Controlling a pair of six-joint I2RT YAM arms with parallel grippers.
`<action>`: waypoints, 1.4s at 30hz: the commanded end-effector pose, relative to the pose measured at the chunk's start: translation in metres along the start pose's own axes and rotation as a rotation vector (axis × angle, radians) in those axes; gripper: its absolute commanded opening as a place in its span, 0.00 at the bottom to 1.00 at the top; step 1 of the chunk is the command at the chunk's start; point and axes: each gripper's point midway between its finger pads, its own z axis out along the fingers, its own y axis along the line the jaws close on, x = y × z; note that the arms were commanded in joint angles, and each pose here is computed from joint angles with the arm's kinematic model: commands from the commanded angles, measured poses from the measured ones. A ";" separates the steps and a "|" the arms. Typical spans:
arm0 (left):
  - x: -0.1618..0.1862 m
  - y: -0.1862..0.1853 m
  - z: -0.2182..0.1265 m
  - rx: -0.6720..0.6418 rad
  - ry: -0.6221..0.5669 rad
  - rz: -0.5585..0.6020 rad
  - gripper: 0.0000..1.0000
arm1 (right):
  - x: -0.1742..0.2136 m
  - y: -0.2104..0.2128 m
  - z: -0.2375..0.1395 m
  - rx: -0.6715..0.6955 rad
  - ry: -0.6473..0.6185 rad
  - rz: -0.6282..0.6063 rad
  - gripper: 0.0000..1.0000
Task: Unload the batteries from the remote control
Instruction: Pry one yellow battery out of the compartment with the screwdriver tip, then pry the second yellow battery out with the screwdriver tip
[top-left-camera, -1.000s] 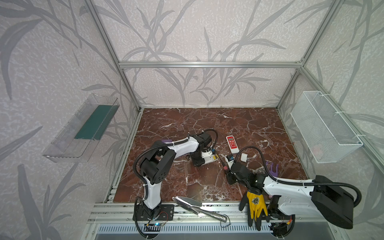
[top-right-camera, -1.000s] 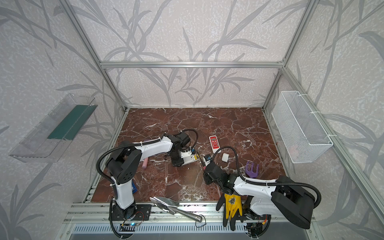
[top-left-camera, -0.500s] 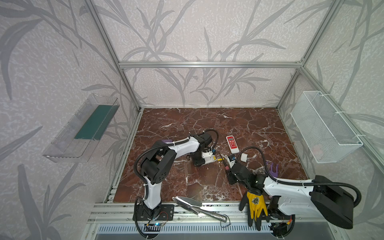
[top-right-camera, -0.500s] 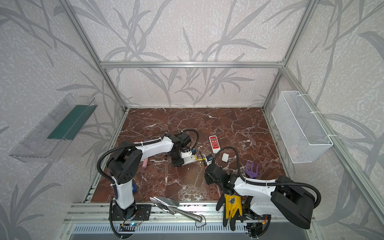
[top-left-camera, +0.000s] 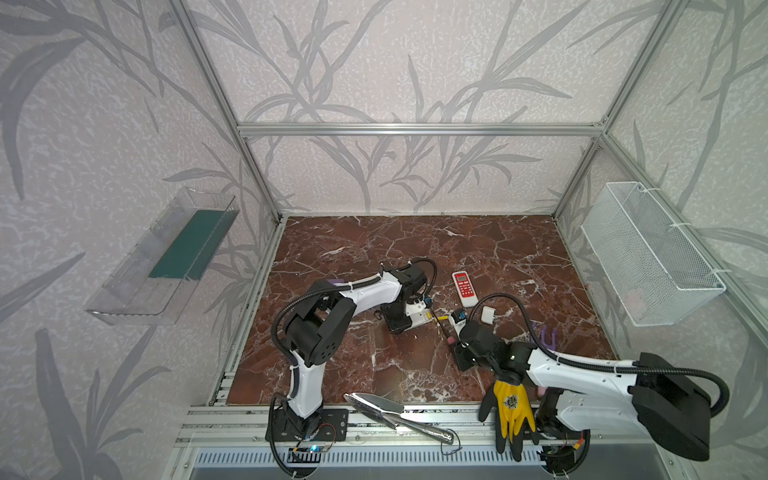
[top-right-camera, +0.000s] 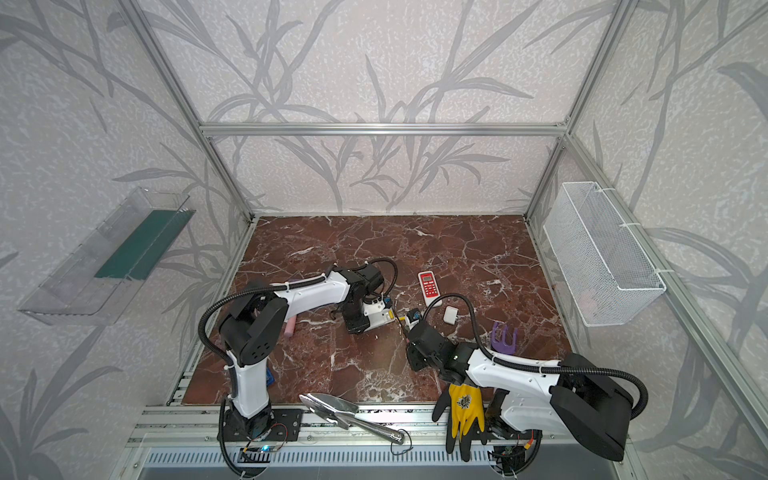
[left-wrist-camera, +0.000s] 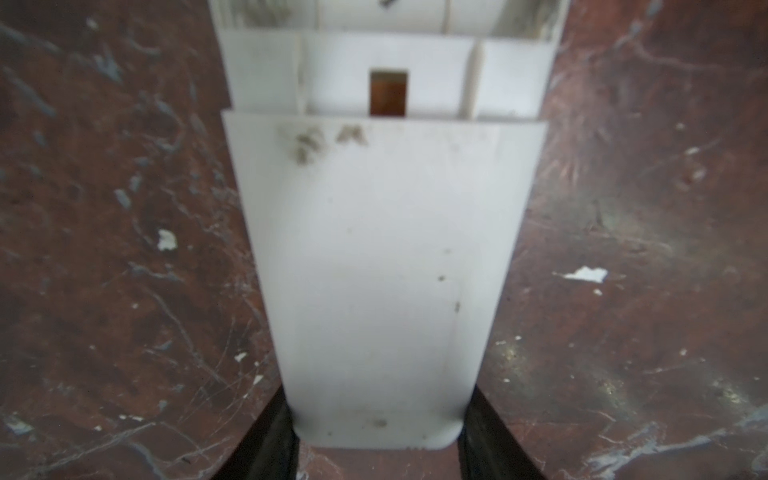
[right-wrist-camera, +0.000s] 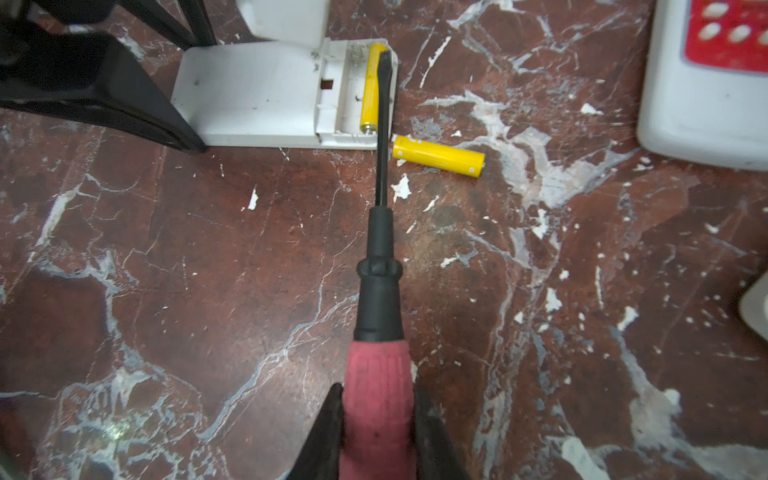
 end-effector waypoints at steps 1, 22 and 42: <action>0.021 -0.022 0.028 0.095 0.117 -0.065 0.48 | -0.007 0.010 -0.011 -0.039 0.031 0.001 0.00; 0.001 -0.031 0.018 0.106 -0.030 -0.327 0.48 | -0.018 0.019 -0.007 -0.038 0.183 0.120 0.00; -0.002 -0.034 0.019 0.068 -0.021 -0.330 0.47 | -0.022 0.017 0.011 0.021 0.294 0.200 0.00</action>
